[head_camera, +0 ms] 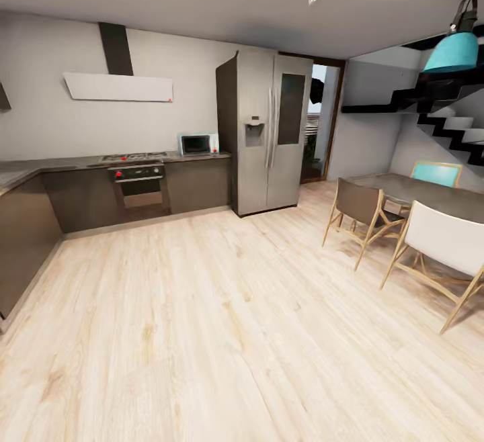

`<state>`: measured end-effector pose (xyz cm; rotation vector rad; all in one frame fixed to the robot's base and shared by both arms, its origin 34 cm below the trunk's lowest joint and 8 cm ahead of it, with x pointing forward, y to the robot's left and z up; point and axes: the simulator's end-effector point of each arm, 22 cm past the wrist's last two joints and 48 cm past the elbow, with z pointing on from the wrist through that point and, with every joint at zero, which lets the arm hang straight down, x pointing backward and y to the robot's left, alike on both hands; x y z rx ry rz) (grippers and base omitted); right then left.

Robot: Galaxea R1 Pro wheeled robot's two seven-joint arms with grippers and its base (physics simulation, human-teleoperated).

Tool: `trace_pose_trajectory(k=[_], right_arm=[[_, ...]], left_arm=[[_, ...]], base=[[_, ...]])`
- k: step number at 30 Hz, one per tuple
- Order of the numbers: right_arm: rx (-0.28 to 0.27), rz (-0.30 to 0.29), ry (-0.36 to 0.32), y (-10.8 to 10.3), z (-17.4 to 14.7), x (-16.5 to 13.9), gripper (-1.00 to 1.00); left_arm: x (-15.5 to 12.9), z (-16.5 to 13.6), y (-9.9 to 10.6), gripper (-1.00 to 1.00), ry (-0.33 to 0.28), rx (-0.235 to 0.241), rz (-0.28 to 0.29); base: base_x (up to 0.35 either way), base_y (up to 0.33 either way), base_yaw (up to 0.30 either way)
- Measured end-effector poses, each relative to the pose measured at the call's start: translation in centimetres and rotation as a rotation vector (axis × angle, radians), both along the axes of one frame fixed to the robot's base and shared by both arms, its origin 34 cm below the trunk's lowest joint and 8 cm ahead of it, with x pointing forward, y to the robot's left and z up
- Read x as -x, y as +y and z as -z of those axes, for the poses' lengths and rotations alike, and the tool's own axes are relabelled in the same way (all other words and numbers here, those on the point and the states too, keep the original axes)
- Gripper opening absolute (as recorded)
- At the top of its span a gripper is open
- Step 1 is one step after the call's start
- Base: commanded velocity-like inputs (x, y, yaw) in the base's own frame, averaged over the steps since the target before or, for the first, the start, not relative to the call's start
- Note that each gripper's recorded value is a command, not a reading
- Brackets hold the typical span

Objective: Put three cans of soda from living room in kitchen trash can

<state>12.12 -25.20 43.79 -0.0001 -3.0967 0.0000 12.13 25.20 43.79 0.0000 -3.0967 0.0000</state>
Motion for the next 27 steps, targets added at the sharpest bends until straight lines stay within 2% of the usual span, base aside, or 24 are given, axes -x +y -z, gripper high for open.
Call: trace_pose_trajectory(k=[23,27], right_arm=[[-0.012,-0.003,0.005,0.2,0.0,0.0,1.0],[0.013,-0.004,-0.009,-1.2,0.0,-0.5,1.0]], left_arm=[[-0.1,0.0,-0.2,1.0,-0.003,0.001,0.001],[-0.4,0.0,1.6,1.0,-0.007,-0.021,0.002]], base=[[0.0,0.0,0.0],[0.0,0.0,0.0]])
